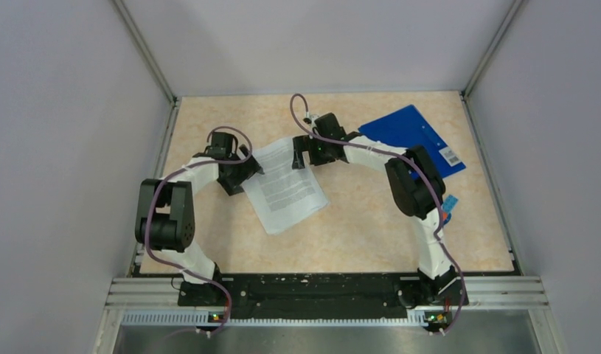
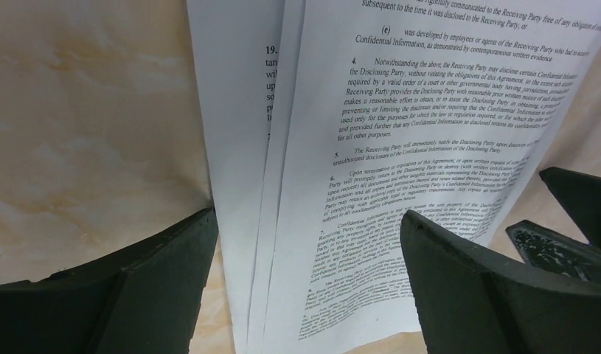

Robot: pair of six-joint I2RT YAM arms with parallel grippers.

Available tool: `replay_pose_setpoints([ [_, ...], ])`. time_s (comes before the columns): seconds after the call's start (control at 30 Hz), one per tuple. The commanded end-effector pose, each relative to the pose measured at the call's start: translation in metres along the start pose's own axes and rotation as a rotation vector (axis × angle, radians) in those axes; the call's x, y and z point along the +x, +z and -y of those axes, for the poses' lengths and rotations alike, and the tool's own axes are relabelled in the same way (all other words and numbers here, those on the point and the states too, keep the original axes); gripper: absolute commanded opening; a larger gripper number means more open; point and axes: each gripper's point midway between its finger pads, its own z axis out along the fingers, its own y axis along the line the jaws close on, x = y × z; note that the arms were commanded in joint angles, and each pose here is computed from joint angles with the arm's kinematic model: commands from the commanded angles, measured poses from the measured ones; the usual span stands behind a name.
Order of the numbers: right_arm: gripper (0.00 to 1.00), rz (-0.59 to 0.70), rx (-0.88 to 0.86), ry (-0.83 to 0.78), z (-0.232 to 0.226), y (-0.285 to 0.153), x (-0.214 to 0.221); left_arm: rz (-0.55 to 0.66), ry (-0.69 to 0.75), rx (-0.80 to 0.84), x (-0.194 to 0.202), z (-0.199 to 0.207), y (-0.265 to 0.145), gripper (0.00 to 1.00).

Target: Put the files into the folder

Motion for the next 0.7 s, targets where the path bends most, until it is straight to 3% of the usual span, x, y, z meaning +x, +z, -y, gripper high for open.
replay_pose_setpoints([
  [0.0,0.99,-0.067,0.012,0.007,-0.01,0.013,0.028,0.014,0.02,0.077,-0.017,0.027,0.006,0.98],
  [0.43,0.99,-0.098,0.075,0.07,-0.014,0.018,0.051,-0.026,0.073,0.077,-0.03,0.042,0.014,0.98],
  [0.67,0.99,-0.107,0.146,0.086,-0.002,0.015,0.055,0.149,0.051,-0.107,-0.064,-0.003,-0.026,0.98],
])
